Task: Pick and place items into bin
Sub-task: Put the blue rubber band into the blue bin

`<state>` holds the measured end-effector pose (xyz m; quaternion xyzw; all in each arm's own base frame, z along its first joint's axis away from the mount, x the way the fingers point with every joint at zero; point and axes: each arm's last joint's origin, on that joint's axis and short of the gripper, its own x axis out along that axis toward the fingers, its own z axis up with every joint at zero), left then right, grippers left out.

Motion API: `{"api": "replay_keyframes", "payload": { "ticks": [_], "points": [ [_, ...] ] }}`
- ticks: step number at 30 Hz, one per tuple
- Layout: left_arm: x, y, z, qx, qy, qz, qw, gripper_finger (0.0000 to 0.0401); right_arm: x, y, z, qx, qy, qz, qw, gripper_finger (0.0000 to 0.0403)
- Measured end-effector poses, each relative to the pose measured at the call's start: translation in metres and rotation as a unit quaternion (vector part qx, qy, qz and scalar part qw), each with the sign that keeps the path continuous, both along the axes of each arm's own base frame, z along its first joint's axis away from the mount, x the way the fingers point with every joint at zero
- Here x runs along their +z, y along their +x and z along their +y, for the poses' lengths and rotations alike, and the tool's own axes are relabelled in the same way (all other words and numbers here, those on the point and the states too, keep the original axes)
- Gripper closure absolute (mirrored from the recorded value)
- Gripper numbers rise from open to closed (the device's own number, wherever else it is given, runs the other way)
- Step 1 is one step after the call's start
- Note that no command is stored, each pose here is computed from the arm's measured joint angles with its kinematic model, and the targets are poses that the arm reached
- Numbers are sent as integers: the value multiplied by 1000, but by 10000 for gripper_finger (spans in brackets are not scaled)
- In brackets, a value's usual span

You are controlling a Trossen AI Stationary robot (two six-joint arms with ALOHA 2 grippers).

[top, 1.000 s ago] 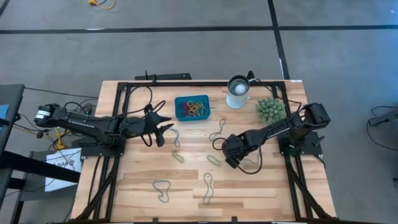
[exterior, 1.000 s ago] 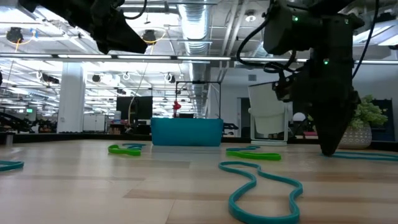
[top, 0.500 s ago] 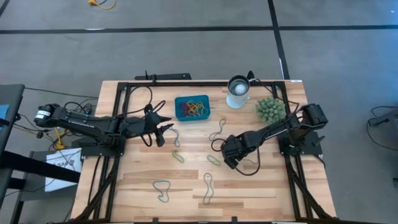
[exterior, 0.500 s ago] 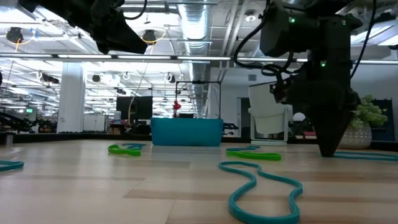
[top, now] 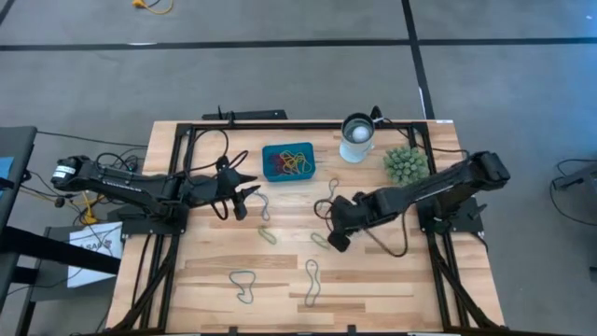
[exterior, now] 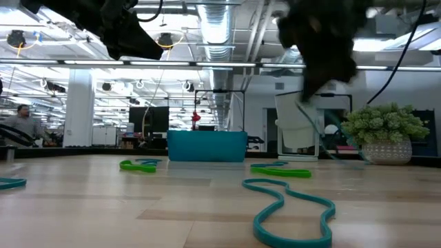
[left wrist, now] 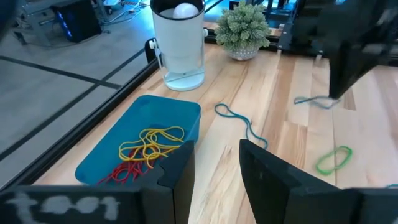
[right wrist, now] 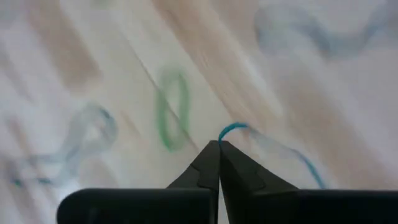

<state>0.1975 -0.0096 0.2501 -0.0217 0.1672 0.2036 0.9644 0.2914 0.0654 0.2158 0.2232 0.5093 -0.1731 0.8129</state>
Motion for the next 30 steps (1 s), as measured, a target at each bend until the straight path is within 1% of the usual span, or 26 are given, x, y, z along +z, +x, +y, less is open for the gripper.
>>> {"api": "replay_keyframes", "payload": {
  "ticks": [3,5,8,10,13,15,17,19,21,23,24,26,30],
  "points": [
    [0,0,0,3,1,-2,1000,285,35,6,-11,0,-49,-72,996,402],
    [1,0,0,7,3,-6,1000,285,50,12,-19,9,-83,-107,991,402],
    [4,1,0,5,9,-19,1000,285,73,23,-34,26,-120,-160,979,402],
    [5,2,0,3,13,-24,1000,285,85,30,-49,30,-146,-185,971,402],
    [5,2,0,2,14,-21,1000,285,92,38,-75,21,-184,-208,960,402],
    [5,2,0,2,15,-20,1000,285,91,46,-93,3,-201,-225,953,403],
    [5,2,0,-1,20,-18,1000,285,85,47,-109,-8,-202,-215,955,403],
    [5,2,0,-1,22,-16,1000,285,83,57,-123,-17,-210,-235,949,403],
    [5,2,0,-2,24,-15,1000,285,68,58,-137,-23,-207,-203,957,403],
    [4,2,0,-2,25,-14,1000,285,55,69,-149,-29,-203,-203,957,403],
    [4,1,0,0,26,-13,1000,285,47,70,-153,-29,-199,-188,961,403],
    [4,1,0,0,27,-13,1000,285,36,75,-162,-38,-199,-181,962,403],
    [5,1,-1,-3,35,-10,999,285,10,81,-173,-43,-191,-142,970,403]
  ]
}}
